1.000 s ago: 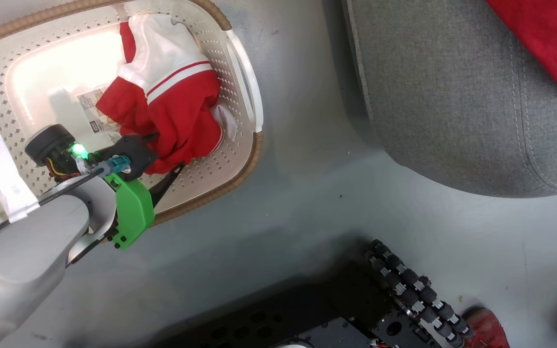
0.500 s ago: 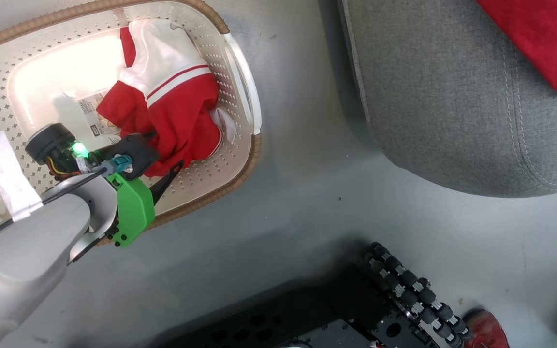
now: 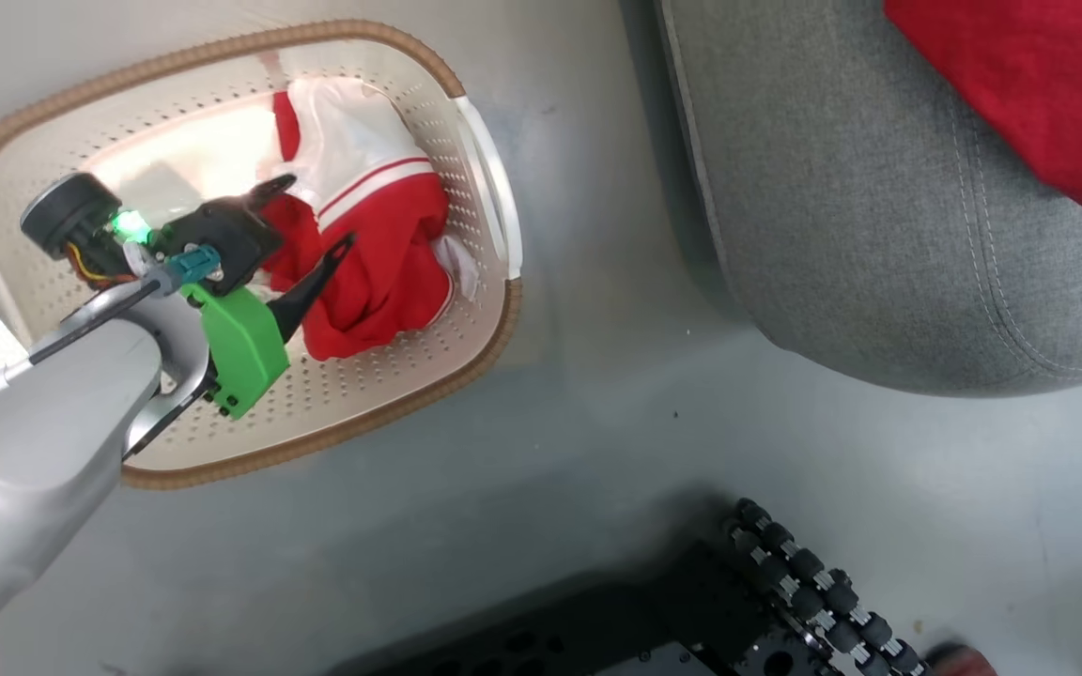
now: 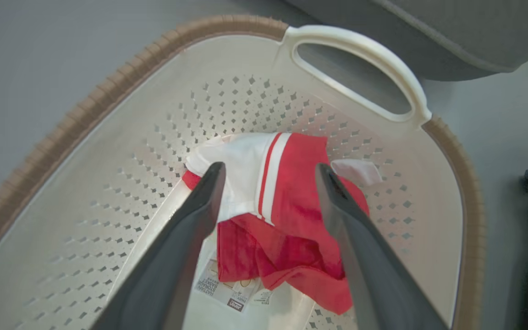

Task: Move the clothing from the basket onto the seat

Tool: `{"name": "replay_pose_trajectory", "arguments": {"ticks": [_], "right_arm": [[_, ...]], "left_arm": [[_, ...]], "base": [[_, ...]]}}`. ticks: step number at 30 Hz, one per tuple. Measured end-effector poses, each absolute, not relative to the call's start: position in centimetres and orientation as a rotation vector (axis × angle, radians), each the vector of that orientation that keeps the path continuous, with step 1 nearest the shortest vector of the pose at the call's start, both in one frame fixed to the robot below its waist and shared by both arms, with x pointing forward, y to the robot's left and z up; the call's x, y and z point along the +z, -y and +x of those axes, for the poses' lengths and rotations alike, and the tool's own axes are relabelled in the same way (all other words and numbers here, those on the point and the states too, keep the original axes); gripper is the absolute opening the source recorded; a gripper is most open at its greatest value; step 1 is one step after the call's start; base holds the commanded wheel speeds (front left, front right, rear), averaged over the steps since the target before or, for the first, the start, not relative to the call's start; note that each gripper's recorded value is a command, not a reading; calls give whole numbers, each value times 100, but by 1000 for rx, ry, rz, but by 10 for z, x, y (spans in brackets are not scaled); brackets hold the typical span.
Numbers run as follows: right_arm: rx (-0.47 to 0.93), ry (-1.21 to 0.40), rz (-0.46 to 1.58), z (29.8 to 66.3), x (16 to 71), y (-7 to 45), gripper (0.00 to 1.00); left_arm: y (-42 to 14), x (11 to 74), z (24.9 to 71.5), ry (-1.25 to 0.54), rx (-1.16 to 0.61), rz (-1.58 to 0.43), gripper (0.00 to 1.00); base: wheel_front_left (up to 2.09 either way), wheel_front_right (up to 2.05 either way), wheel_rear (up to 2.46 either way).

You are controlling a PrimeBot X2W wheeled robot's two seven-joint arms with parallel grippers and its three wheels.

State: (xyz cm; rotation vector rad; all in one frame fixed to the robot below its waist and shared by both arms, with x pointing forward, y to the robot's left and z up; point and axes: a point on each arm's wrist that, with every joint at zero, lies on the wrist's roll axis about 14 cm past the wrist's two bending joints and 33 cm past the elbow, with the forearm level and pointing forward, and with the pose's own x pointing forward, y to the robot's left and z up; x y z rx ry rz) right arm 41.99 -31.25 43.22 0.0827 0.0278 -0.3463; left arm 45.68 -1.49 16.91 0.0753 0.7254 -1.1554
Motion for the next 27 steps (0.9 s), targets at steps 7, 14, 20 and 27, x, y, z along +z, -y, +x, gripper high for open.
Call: {"name": "replay_pose_trajectory", "arguments": {"ticks": [7,14,20,27], "right_arm": [[-290,35,81,434,448,299,100],[-229,88,89,443,464,281,100],[-171,126,103,450,476,262,100],[-116,152,119,449,490,242,100]], "left_arm": [[12,215,486,-608,-1065,25,100],[-7,255,500,-549,-961,17,100],[-26,310,519,-429,-829,-46,100],[-64,348,510,-364,-692,-71,100]], "base": [[0,0,0],[0,0,0],[0,0,0],[0,0,0]]}}
